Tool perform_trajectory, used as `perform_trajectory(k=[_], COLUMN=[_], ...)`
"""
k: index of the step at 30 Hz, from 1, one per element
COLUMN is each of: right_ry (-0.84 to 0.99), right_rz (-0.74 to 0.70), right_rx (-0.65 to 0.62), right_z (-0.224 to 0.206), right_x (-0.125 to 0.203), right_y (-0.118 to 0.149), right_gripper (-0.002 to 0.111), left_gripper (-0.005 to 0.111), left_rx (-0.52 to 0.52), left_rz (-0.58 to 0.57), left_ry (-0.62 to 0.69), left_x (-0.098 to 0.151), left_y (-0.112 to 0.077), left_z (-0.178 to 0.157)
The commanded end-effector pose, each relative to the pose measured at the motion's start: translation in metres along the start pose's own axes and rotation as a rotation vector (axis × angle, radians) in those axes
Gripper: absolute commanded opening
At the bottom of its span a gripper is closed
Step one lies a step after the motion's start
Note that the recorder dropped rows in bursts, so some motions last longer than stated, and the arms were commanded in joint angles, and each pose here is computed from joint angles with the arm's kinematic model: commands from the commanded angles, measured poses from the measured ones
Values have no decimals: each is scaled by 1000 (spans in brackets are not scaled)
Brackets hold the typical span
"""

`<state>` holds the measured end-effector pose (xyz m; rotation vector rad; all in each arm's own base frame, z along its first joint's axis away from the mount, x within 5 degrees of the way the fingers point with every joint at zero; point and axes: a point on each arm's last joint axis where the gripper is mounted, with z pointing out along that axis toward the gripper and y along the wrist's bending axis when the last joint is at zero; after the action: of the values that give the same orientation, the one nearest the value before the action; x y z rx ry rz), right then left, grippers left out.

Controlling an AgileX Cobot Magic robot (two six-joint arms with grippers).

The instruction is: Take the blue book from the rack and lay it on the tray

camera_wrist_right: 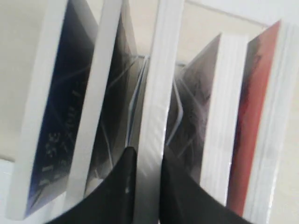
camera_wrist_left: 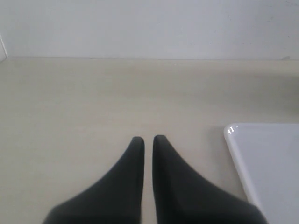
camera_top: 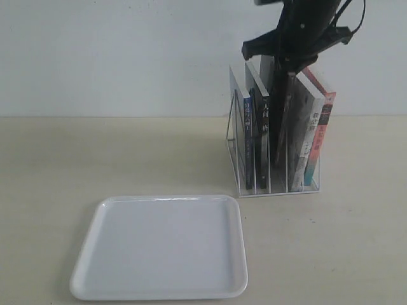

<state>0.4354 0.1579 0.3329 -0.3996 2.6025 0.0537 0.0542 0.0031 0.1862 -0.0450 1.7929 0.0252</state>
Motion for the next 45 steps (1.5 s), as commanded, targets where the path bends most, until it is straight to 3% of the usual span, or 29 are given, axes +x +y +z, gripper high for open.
perform_trajectory(k=[1, 31, 45], right_ry=[-134, -130, -25], right_rz=[-6, -1, 1], right_rx=[2, -6, -11], right_z=[-44, -42, 4], right_x=[-11, -11, -5], right_y=[-3, -2, 2], right_gripper=[3, 3, 3], left_gripper=[6, 6, 6], left_rx=[8, 8, 8], left_rz=[6, 6, 6], left_ry=[-4, -4, -4], left_x=[1, 1, 1], left_y=[0, 0, 0], left_z=[0, 0, 0])
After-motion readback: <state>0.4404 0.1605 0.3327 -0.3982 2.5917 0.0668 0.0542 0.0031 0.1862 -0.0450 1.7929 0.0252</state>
